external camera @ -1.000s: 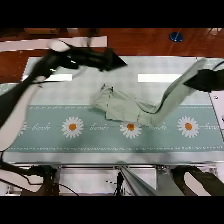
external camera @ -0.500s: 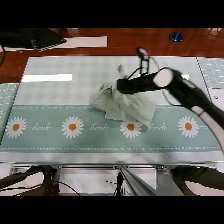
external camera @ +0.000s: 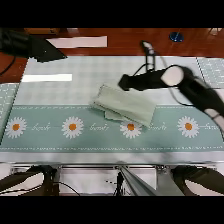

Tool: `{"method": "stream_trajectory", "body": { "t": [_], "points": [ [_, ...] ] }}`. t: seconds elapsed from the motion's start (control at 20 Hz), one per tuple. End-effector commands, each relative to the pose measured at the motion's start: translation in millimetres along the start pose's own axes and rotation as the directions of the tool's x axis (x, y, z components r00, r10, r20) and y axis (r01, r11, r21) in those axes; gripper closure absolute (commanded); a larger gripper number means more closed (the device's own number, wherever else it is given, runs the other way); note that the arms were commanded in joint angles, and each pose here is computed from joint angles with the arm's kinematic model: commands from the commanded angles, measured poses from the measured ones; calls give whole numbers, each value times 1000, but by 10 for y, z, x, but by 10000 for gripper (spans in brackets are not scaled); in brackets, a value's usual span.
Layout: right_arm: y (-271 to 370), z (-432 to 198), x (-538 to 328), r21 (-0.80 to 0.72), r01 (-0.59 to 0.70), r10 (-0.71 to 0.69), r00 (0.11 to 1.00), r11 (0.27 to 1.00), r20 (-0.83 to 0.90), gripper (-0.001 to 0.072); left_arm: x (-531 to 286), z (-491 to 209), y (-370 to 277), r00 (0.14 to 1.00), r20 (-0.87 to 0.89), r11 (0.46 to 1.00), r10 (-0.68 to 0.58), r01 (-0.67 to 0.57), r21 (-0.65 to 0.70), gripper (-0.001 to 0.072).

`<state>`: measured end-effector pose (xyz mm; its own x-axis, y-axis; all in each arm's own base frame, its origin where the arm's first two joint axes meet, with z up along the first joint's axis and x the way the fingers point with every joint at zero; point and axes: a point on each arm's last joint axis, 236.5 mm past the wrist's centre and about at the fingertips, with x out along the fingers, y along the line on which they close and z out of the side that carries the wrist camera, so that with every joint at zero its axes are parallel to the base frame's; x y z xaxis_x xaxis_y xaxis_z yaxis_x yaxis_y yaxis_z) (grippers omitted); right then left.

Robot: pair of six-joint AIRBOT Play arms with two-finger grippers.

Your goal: Fold the shirts.

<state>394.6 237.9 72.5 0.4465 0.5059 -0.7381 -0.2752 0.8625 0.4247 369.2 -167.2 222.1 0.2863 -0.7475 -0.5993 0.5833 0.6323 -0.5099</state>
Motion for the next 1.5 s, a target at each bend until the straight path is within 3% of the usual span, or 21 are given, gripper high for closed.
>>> {"method": "stream_trajectory", "body": {
  "t": [0.0, 0.1, 0.15, 0.2, 0.25, 0.35, 0.45, 0.6, 0.9, 1.05, 1.1, 1.15, 1.2, 1.25, 1.45],
  "points": [
    [-1526, -364, -1213, -129, 482, -498, 852, 867, -162, 188, 95, -281, 392, 987, -111, 992, 119, -122, -18, 678],
    [-2257, -715, -1929, -188, 650, -674, 679, 736, -292, 223, 189, -561, 641, 967, -196, 981, 164, -181, -73, 637],
    [-2439, -936, -2058, -136, 654, -652, 666, 744, -361, 220, 229, -732, 772, 951, -244, 971, 188, -218, -99, 636],
    [-2511, -1131, -2026, -31, 625, -580, 705, 780, -408, 209, 265, -932, 906, 930, -300, 961, 211, -254, -112, 636],
    [-2490, -1288, -1880, 122, 552, -460, 781, 825, -421, 121, 288, -1119, 1049, 906, -348, 941, 241, -305, -144, 636],
    [-2328, -1361, -1487, 386, 335, -219, 924, 860, -313, 119, 303, -1398, 1230, 866, -416, 916, 278, -369, -155, 636],
    [-2174, -1356, -1121, 524, 160, -75, 981, 836, -180, 119, 322, -1480, 1298, 857, -419, 907, 299, -392, -154, 636],
    [-2006, -1506, -616, 591, 67, -15, 996, 804, -94, 119, 319, -1430, 1315, 863, -393, 901, 316, -403, -161, 637],
    [-1510, -1741, 214, 580, 6, 79, 990, 814, -121, 121, 309, -1397, 1278, 870, -379, 895, 315, -406, -188, 637],
    [-1322, -1622, 546, 650, -44, 104, 993, 759, -54, 141, 334, -1356, 1205, 886, -361, 900, 291, -382, -210, 637],
    [-1307, -1594, 598, 666, -48, 101, 994, 744, -41, 197, 341, -1344, 1182, 890, -356, 903, 283, -373, -214, 637],
    [-1305, -1543, 609, 664, -53, 98, 995, 746, -30, 361, 344, -1339, 1155, 894, -354, 905, 275, -365, -218, 637],
    [-1309, -1460, 586, 651, -63, 97, 995, 756, -17, 602, 342, -1338, 1147, 894, -354, 906, 274, -363, -218, 637],
    [-1292, -1352, 533, 645, -87, 112, 994, 759, 3, 686, 335, -1336, 1139, 895, -353, 906, 274, -363, -217, 637],
    [-1241, -690, -149, 519, -201, 153, 979, 831, 134, 686, 303, -1330, 1104, 895, -349, 908, 276, -362, -211, 638]
  ]
}}
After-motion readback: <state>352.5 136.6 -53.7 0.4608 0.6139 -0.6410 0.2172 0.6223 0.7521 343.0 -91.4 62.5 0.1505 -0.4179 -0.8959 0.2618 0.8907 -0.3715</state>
